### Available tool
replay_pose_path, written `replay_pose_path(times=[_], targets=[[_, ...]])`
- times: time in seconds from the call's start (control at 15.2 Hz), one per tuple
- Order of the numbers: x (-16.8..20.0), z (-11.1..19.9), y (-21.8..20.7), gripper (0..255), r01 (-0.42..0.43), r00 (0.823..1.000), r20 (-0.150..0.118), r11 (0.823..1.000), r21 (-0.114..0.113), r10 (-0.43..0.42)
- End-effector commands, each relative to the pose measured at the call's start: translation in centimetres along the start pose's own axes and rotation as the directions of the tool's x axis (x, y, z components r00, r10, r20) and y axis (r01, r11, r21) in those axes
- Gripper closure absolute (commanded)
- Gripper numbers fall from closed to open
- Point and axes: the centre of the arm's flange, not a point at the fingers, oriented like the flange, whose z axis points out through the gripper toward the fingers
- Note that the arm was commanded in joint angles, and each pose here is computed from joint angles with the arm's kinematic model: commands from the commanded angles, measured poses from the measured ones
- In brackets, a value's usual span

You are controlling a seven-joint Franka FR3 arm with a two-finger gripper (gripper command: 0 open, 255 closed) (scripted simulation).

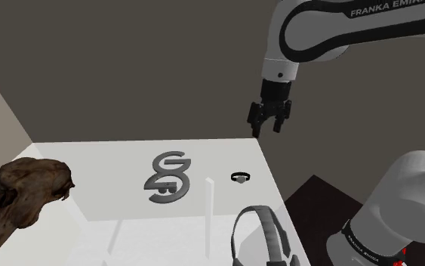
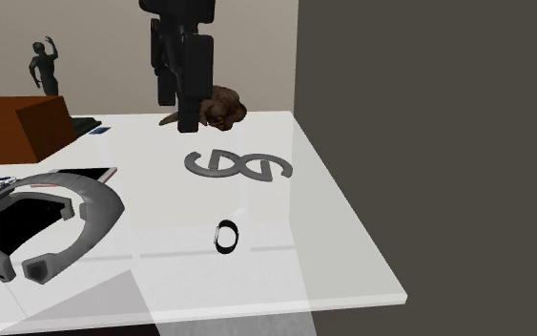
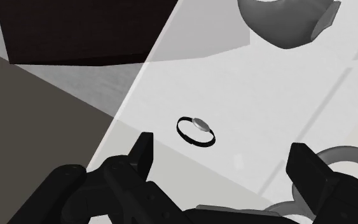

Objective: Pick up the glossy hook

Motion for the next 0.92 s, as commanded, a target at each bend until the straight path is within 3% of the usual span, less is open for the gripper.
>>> replay_pose_path(times=[0.0, 0.86], targets=[[1.0, 1.9, -1.6, 0, 0.003, 1.000, -0.008, 1.000, 0.009, -0.003], [8.0, 12.2, -12.2, 0, 0.029, 0.999, -0.047, 0.998, 0.058, -0.026]])
